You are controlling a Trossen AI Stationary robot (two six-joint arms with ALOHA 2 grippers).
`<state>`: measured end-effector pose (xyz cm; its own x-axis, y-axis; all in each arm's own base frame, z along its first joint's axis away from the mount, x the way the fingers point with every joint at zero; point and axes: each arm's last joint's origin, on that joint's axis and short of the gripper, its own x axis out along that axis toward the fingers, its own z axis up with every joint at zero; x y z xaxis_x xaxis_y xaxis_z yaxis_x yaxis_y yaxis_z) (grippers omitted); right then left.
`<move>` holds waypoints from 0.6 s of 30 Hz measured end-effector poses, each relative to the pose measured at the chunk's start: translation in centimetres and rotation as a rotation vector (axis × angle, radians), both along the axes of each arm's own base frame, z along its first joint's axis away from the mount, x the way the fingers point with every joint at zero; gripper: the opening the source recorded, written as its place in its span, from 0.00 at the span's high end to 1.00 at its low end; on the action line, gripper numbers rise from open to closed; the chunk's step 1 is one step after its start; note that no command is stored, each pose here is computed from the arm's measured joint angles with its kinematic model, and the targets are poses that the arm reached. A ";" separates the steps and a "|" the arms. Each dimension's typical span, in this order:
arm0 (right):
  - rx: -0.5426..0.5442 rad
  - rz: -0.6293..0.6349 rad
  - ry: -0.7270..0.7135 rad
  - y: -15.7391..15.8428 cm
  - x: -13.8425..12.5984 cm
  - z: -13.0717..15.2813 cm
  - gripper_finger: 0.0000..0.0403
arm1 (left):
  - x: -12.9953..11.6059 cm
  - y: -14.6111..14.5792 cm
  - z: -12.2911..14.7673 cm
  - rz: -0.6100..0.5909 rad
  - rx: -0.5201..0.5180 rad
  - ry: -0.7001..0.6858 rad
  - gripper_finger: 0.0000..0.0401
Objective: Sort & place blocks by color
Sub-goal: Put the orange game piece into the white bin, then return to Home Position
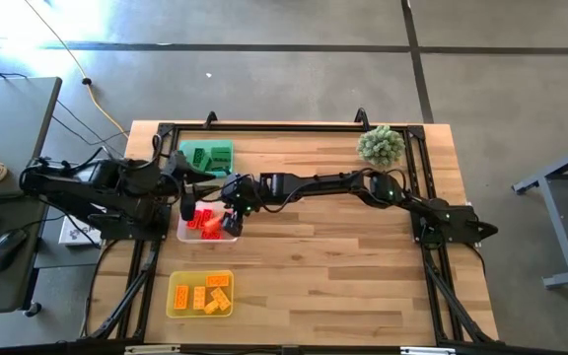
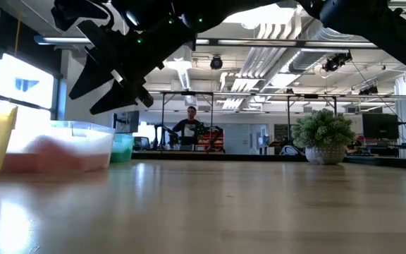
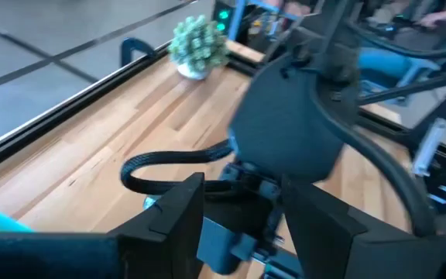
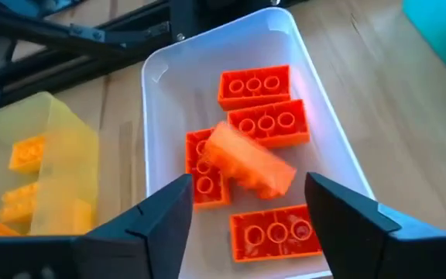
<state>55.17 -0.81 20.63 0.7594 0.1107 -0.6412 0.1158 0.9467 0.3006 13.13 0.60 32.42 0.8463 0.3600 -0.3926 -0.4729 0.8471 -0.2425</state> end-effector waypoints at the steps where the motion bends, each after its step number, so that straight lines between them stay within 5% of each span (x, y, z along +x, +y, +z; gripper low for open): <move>1: 0.017 -0.016 0.001 -0.1 0.0 0.1 0.42 | -0.2 0.0 0.1 -0.014 0.005 -0.006 0.60; 7: 0.050 -0.056 -0.027 -0.4 0.2 1.9 0.42 | -1.8 0.0 0.3 -0.024 0.014 -0.072 0.60; 18: 0.021 -0.181 0.000 -0.9 -1.0 5.0 0.41 | -4.8 -0.1 -3.6 -0.133 0.022 -0.215 0.60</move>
<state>54.22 -1.74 25.67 0.7681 -0.0142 -0.6402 0.2838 0.9038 0.3204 8.30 0.48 28.85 0.9501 0.2462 -0.1916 -0.2962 0.9047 -0.3062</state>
